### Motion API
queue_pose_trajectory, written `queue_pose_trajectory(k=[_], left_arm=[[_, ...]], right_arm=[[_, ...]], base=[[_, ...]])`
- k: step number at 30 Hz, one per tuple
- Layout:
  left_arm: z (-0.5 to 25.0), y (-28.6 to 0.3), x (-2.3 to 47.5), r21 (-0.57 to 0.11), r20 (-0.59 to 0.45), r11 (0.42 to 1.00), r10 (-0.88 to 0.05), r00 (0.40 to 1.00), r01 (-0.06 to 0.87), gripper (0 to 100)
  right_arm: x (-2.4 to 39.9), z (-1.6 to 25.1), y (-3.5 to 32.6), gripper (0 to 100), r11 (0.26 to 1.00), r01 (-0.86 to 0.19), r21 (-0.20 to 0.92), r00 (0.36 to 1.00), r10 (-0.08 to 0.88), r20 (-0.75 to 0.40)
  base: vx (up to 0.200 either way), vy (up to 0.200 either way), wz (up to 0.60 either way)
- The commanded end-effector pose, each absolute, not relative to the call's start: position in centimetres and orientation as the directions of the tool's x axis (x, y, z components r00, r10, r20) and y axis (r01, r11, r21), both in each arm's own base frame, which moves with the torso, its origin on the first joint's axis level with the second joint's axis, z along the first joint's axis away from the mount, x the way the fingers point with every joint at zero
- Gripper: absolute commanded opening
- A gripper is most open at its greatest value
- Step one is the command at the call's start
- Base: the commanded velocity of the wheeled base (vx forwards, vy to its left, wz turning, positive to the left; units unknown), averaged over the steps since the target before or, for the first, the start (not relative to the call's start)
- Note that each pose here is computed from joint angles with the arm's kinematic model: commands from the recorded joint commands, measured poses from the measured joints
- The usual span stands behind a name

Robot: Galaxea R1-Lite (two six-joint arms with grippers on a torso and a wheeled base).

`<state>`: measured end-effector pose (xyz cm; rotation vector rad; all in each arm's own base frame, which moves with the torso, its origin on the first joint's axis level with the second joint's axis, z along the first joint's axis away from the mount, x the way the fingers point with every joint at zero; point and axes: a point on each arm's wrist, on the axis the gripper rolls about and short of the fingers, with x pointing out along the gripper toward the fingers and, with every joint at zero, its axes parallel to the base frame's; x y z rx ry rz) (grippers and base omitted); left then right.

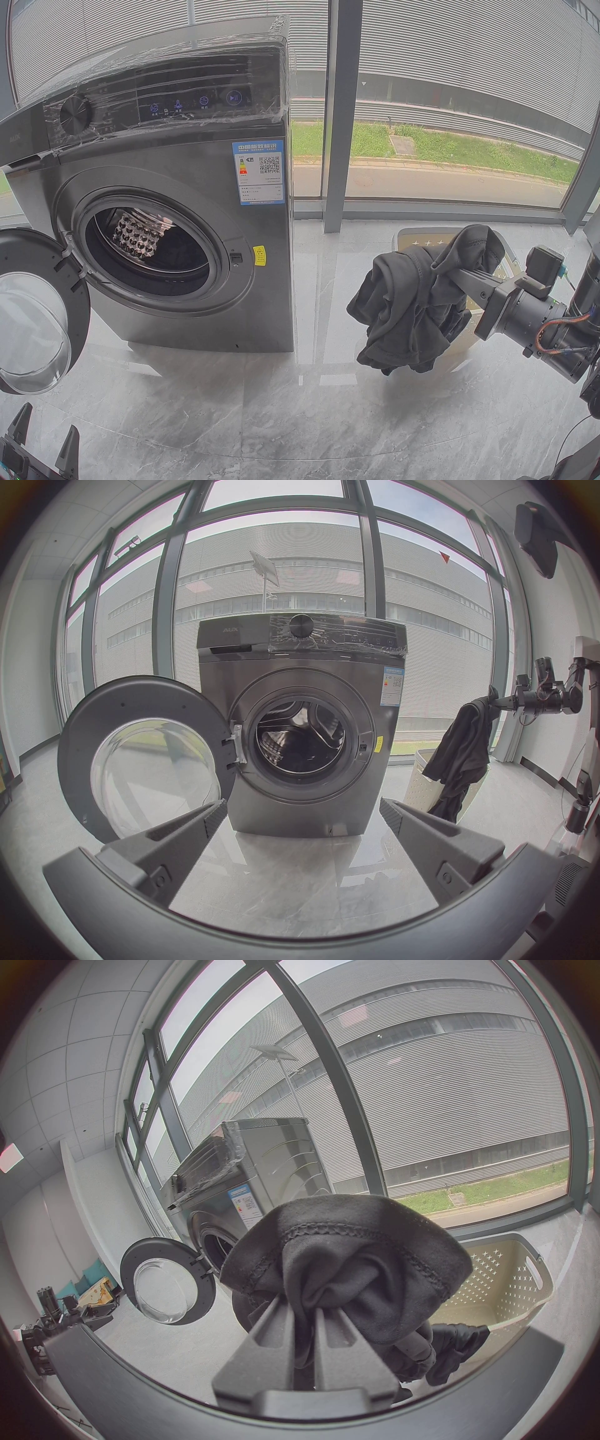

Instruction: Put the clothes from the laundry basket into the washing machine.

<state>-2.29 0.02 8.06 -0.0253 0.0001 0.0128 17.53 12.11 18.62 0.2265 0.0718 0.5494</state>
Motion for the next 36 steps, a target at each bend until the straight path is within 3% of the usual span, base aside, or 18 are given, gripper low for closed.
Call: queue_pose_trajectory(k=[1,23,36], left_arm=[[7.57,0.02,-2.29,-0.025,0.000,1.000,0.014,1.000,-0.014,100],[7.57,0.02,-2.29,-0.026,0.000,1.000,0.014,1.000,-0.014,100],[7.57,0.02,-2.29,-0.026,0.000,1.000,0.014,1.000,-0.014,100]], right_arm=[[17.54,18.45,12.11,0,0.830,-0.508,0.232,0.851,0.525,-0.014],[17.47,18.41,12.10,0,0.830,-0.509,0.230,0.850,0.526,-0.015],[17.42,18.33,12.12,0,0.828,-0.512,0.230,0.848,0.530,-0.018]], base=[[0.000,0.000,0.00],[0.000,0.191,0.00],[-0.046,0.000,0.00]])
